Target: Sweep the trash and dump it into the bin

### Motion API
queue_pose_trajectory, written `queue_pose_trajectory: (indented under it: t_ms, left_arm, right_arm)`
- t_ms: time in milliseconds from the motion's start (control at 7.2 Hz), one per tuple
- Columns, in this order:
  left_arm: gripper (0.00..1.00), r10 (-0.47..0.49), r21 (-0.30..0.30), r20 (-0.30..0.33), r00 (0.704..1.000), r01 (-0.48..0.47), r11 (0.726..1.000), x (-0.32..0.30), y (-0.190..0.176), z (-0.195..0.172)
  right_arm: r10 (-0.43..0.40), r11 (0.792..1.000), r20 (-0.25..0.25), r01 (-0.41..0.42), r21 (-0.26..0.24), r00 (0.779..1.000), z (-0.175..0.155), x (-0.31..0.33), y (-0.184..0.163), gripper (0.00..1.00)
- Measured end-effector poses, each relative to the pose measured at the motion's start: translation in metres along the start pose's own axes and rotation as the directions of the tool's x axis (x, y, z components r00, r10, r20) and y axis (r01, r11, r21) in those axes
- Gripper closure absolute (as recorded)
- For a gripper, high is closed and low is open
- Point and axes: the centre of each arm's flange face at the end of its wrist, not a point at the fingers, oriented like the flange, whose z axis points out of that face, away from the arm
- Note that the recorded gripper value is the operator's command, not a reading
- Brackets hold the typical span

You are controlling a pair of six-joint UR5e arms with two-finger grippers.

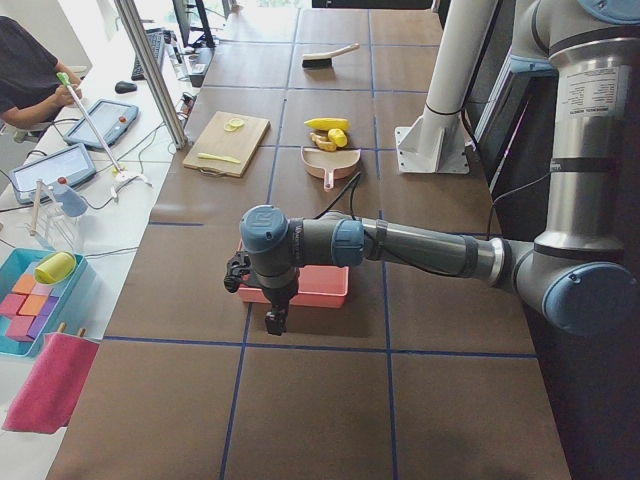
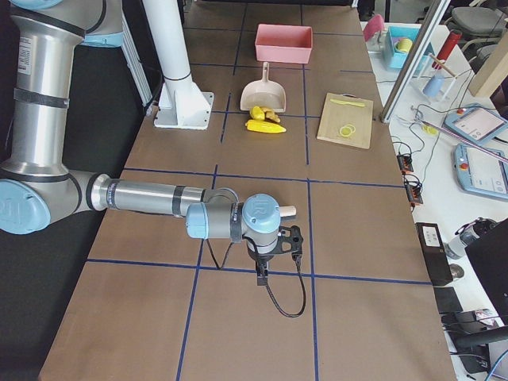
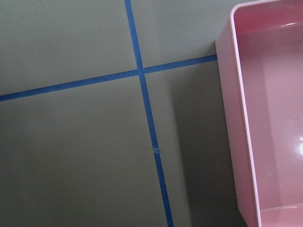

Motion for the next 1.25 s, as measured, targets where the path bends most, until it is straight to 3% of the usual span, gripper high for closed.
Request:
queue_pose_trajectory:
  t_ms: [1250]
  left_arm:
    - [0.00,0.022,0.018,0.028,0.999,-0.022,1.000,0.006,0.019,-0.001]
  right_arm:
    - [0.001,1.000,0.002,-0.001,-0.005,1.000,0.005,0.005,0.002,0.00]
